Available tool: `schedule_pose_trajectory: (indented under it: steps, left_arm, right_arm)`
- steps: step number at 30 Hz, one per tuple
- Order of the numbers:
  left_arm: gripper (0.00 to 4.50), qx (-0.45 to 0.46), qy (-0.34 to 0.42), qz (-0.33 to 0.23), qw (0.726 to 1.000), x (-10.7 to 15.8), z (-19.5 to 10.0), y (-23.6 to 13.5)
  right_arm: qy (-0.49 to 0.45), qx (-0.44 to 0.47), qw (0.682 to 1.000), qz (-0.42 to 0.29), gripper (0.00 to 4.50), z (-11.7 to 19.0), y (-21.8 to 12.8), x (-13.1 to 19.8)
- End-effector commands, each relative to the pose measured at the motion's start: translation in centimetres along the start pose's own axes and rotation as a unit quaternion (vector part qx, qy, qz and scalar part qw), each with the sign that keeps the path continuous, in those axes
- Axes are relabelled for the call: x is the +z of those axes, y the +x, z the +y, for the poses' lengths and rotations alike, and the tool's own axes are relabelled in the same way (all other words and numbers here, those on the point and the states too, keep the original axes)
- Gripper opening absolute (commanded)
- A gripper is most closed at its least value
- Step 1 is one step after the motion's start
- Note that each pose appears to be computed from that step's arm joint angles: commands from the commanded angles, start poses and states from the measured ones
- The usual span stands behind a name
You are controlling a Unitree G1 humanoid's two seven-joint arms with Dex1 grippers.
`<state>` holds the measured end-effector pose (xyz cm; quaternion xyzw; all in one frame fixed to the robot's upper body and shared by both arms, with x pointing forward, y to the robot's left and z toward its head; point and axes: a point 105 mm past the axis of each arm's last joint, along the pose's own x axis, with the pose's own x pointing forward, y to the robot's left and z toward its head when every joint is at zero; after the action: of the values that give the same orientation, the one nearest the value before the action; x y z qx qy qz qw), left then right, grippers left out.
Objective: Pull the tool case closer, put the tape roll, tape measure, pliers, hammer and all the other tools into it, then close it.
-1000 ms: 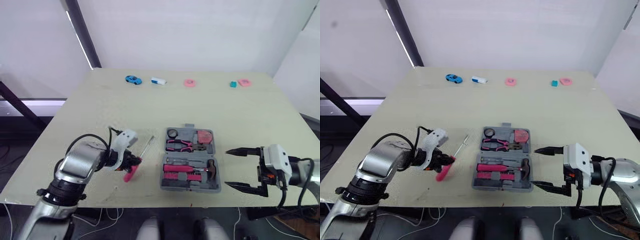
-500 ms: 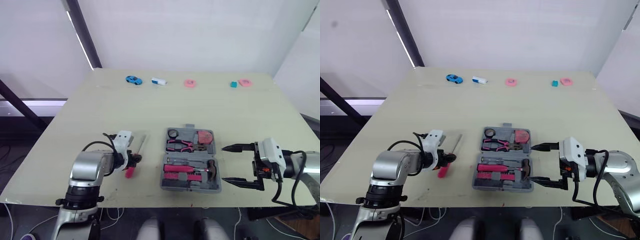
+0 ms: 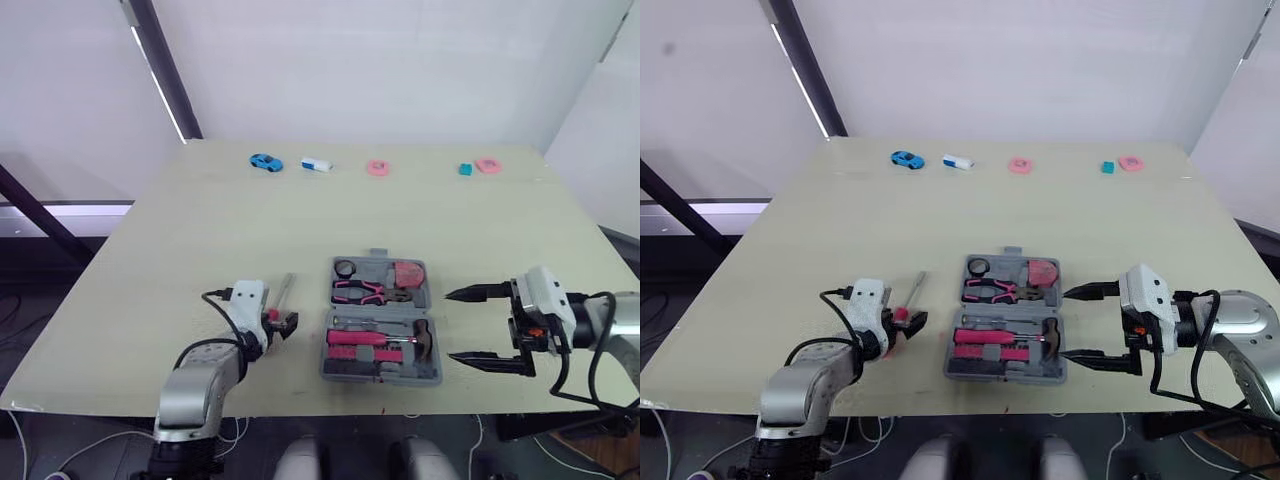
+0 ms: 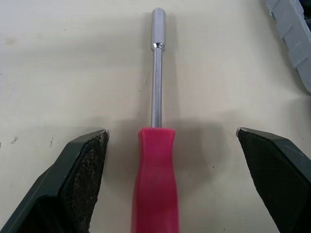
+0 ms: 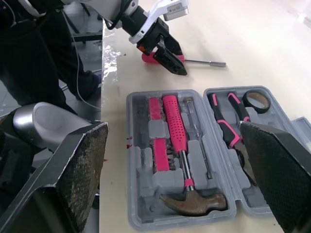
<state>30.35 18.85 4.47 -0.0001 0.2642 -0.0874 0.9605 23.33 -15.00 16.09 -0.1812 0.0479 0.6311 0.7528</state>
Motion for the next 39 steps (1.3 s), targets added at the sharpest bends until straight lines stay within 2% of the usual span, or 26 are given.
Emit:
schedule_pose_trajectory:
  steps: [1,2,4,6,8,9,12,15,17,19,24,28,39]
  left_arm:
    - [3.34,0.025,-0.028,0.004,0.999,-1.3,0.6,-0.5]
    - [2.75,0.027,-0.027,0.003,0.999,-1.4,0.7,-0.6]
    - [2.28,0.028,-0.025,-0.002,0.999,-1.4,0.9,-0.7]
    - [1.33,0.026,-0.020,-0.005,0.999,-1.2,1.2,-0.9]
    - [0.69,0.008,-0.006,-0.022,1.000,-0.2,1.1,-1.3]
    - [0.67,-0.011,0.001,-0.036,0.999,0.7,0.9,-1.5]
    - [0.66,-0.159,0.065,-0.089,0.981,4.8,-1.8,-3.3]
    - [0.66,-0.285,0.116,-0.079,0.948,6.6,-4.0,-5.2]
    - [0.66,-0.399,0.194,-0.029,0.896,7.0,-5.9,-7.2]
    - [0.66,-0.468,0.248,0.026,0.848,6.9,-6.8,-8.6]
    - [0.66,-0.541,0.344,0.104,0.761,6.6,-8.2,-9.3]
    - [0.66,-0.541,0.382,0.159,0.732,5.8,-9.4,-8.0]
    - [0.66,-0.517,0.424,0.222,0.709,3.1,-13.0,-4.4]
  right_arm:
    - [-0.019,0.002,1.000,0.000,4.50,-0.4,-0.8,1.0]
    - [-0.019,0.003,1.000,0.000,4.50,-0.4,-0.8,1.0]
    - [-0.019,0.004,1.000,0.000,4.50,-0.3,-0.7,0.9]
    - [-0.018,0.004,1.000,-0.001,4.50,-0.3,-0.6,0.9]
    - [-0.018,0.001,1.000,-0.003,4.50,-0.2,-0.6,0.8]
    - [-0.018,-0.001,1.000,-0.004,4.50,-0.2,-0.6,0.8]
    - [-0.017,-0.009,1.000,-0.008,4.50,-0.3,-0.7,0.7]
    - [-0.018,-0.013,1.000,-0.008,4.50,-0.3,-0.8,0.5]
    - [-0.020,-0.018,1.000,-0.005,4.50,-0.4,-1.2,0.3]
    - [-0.023,-0.022,0.999,0.001,4.50,-0.5,-1.6,0.0]
    - [-0.031,-0.020,0.999,0.033,4.50,-0.2,-3.0,-0.9]
    - [-0.034,-0.011,0.997,0.066,4.50,0.1,-4.6,-1.5]
    - [-0.042,-0.014,0.993,0.109,4.50,0.0,-7.5,-1.2]
